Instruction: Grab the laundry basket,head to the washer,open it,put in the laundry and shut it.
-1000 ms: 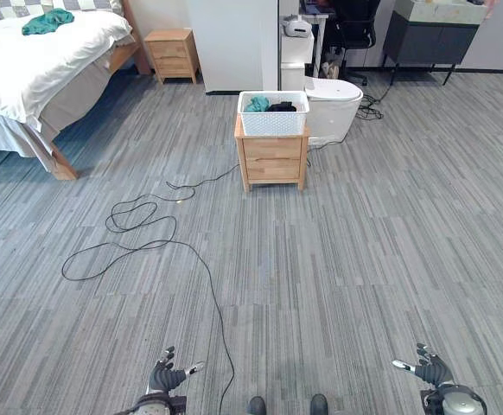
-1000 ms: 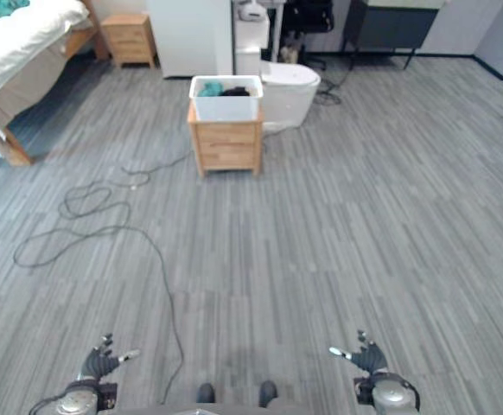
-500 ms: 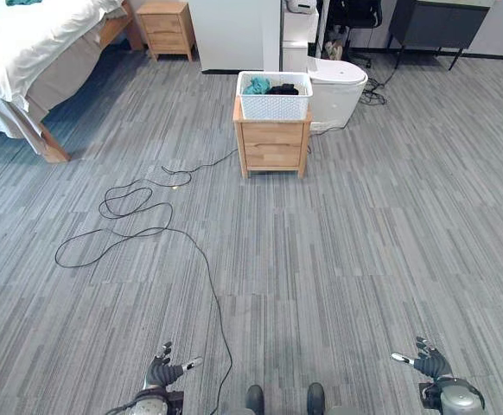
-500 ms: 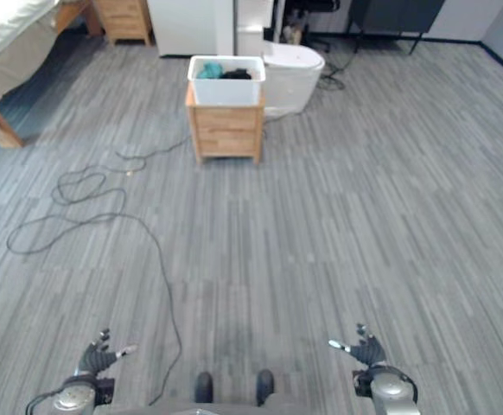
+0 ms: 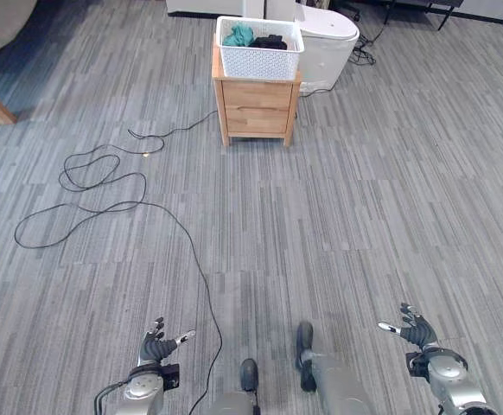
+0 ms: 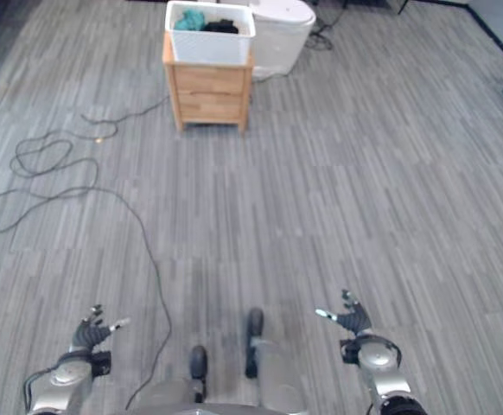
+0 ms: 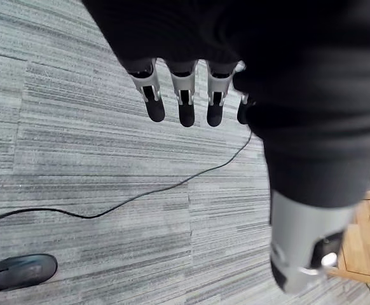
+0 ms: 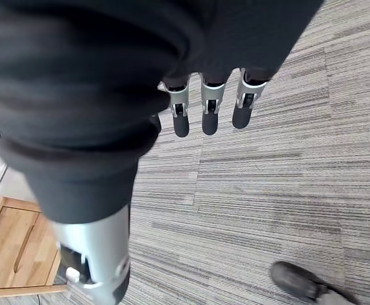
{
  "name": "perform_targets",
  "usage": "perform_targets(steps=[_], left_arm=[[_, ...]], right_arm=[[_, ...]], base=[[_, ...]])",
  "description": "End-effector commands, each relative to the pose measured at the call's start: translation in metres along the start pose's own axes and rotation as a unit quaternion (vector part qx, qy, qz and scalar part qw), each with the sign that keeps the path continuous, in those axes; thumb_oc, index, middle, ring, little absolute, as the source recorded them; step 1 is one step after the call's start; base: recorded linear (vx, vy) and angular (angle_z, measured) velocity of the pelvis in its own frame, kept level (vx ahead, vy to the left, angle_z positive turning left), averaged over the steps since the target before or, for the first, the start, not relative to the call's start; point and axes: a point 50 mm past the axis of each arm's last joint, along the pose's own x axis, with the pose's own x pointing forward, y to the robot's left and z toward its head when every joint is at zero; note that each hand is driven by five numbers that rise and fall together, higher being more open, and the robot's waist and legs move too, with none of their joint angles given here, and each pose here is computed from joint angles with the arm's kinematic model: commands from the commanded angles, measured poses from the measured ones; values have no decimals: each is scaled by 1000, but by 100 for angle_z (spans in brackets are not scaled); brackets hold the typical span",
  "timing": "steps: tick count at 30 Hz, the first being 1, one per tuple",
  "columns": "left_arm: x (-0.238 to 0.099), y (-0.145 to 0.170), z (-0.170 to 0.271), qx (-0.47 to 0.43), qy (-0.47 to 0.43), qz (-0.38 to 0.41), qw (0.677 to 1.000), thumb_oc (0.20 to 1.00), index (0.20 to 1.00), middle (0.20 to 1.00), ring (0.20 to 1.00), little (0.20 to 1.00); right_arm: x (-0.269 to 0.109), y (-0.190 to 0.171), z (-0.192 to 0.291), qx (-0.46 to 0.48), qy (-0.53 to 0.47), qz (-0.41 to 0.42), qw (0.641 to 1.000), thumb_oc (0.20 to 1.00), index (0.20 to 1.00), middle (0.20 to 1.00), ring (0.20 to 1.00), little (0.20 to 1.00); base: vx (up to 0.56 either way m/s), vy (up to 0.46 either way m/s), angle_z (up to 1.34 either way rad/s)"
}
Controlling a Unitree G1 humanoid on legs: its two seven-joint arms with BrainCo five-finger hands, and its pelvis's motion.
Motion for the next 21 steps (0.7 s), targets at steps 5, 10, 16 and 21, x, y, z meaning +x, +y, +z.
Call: perform_targets(steps=[5, 10, 16, 21], left_arm=[[-6, 0, -3, 9, -12, -4, 1000, 1000, 1000, 1000, 1000, 1000], [-7, -4, -4, 12, -10, -18, 1000, 1000, 1000, 1000, 1000, 1000], [0, -15, 5, 36, -19, -39, 998, 1000, 1000, 1000, 1000, 1000], [1, -14, 4, 42, -13, -34, 998, 1000, 1000, 1000, 1000, 1000]], right_arm=[[-4, -11, -7, -7, 4, -26, 1000, 1000, 1000, 1000, 1000, 1000], [-6, -14, -11, -3, 9, -26, 1000, 1000, 1000, 1000, 1000, 1000], [-2, -23, -13, 0, 23, -46, 999, 1000, 1000, 1000, 1000, 1000], [-3, -22, -18, 5, 37, -52, 998, 1000, 1000, 1000, 1000, 1000]], base=[[372, -173, 48], [260, -175, 51], [295, -85, -22], [344, 37, -17]])
